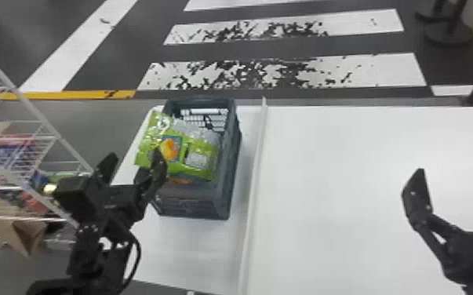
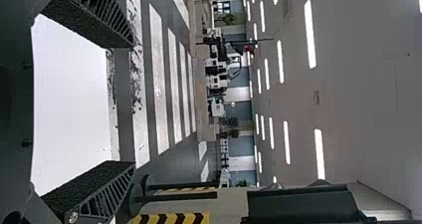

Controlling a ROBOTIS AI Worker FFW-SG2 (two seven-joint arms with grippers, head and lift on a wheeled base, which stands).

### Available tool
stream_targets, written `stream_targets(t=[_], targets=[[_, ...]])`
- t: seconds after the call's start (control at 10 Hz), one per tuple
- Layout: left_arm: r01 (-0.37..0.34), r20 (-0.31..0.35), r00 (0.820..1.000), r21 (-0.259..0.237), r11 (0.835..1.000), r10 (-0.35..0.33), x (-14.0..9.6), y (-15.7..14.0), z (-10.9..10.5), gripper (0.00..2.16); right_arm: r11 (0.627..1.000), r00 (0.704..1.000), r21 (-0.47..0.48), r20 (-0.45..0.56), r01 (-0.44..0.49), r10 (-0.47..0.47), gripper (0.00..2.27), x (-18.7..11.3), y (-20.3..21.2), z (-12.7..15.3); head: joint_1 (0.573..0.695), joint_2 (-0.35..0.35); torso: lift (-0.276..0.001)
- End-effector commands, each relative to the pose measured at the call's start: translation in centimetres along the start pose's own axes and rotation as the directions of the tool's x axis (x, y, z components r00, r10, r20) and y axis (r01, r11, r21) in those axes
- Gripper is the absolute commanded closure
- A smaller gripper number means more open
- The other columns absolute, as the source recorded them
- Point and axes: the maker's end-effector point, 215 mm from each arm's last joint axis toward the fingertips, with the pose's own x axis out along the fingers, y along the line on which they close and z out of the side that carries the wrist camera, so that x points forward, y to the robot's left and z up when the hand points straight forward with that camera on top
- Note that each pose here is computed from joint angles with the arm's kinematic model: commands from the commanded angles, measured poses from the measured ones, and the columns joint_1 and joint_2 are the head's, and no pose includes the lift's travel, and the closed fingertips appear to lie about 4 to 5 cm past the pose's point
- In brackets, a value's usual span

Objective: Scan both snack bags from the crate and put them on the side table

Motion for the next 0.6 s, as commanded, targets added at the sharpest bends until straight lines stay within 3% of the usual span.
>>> stream_targets(t=[0.0, 0.2, 0.4, 0.5], targets=[[-0.020, -0.023, 1.000, -0.028, 0.999, 0.020, 1.5, 1.2, -0.8, 0.17, 1.000, 1.000, -0.006, -0.009, -0.006, 0.006, 0.09, 0.1, 0.2, -0.3, 0.695, 0.233, -0.087], [-0.036, -0.036, 0.999, -0.052, 0.998, 0.034, 2.5, 2.6, -1.0, 0.17, 1.000, 1.000, -0.011, -0.009, -0.016, 0.016, 0.09, 0.4, 0.5, -0.2, 0.695, 0.257, -0.087], [-0.041, -0.083, 0.996, -0.068, 0.997, 0.035, 4.4, 3.1, -2.5, 0.17, 1.000, 1.000, -0.019, -0.024, -0.019, 0.018, 0.09, 0.6, 0.5, -0.7, 0.695, 0.276, -0.087], [-0.021, -0.074, 0.997, -0.075, 0.997, 0.015, 5.4, 2.6, -2.1, 0.18, 1.000, 0.999, -0.023, -0.031, -0.019, 0.018, 0.09, 0.8, 0.5, -0.8, 0.695, 0.279, -0.087]])
